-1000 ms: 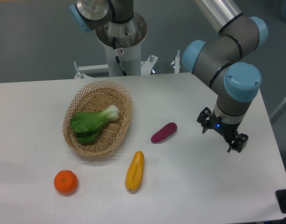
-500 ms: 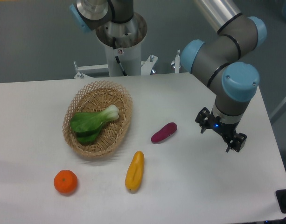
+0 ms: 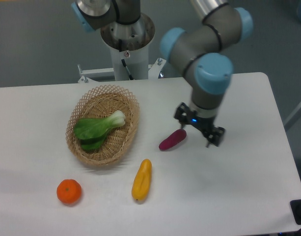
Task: Pick up the green vegetable from the basket
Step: 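Move the gripper over the wicker basket and lower toward the bok choy, then close the gripper on the green bok choy inside the basket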
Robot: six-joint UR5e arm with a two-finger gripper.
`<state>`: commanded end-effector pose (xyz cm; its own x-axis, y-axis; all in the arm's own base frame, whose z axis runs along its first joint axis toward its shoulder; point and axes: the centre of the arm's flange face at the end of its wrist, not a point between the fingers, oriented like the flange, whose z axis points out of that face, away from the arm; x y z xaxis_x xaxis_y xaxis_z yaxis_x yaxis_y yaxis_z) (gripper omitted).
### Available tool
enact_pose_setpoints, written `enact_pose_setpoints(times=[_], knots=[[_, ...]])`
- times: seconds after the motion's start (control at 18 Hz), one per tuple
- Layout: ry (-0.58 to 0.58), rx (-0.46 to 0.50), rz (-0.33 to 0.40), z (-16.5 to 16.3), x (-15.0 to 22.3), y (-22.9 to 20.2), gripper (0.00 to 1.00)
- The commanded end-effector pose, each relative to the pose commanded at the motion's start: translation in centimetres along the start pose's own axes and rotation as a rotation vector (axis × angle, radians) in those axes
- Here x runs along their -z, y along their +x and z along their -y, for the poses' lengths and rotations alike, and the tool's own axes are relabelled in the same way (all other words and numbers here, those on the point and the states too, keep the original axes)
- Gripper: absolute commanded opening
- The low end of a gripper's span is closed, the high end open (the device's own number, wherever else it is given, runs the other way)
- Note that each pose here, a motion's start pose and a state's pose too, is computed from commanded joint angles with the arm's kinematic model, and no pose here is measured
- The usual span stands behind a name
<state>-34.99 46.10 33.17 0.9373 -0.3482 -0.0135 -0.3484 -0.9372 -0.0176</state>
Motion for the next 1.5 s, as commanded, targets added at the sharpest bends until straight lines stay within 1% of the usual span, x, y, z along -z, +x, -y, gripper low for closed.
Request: enact_pose_setpoints(times=[0.22,0.39,0.56,0.72,0.83,1.0,1.11,1.17,1.28,1.39,1.5], knots=[[-0.01,-0.081,-0.037,3.3,-1.4,4.6,1.0],[-0.021,-0.11,-0.05,5.3,-2.0,7.5,1.0],[-0.03,-0.149,-0.078,6.9,-3.0,10.6,1.0],[-0.047,-0.106,-0.096,8.2,-4.4,12.5,1.0],[-0.061,-0.118,-0.11,9.0,-5.3,14.0,1.0],[-0.085,-0.124,-0.151,8.5,-7.4,15.5,1.0],[-0.098,-0.141,-0.165,9.3,-8.3,16.4,1.0],[-0.104,-0.127,-0.17,9.5,-8.7,16.6,1.0],[-0.107,-0.101,-0.165,9.8,-9.7,16.5,1.0],[-0.101,-0.112,-0.15,10.6,-10.4,16.8,1.0],[-0.106,-0.114,-0.158,10.8,-11.3,16.9,1.0]])
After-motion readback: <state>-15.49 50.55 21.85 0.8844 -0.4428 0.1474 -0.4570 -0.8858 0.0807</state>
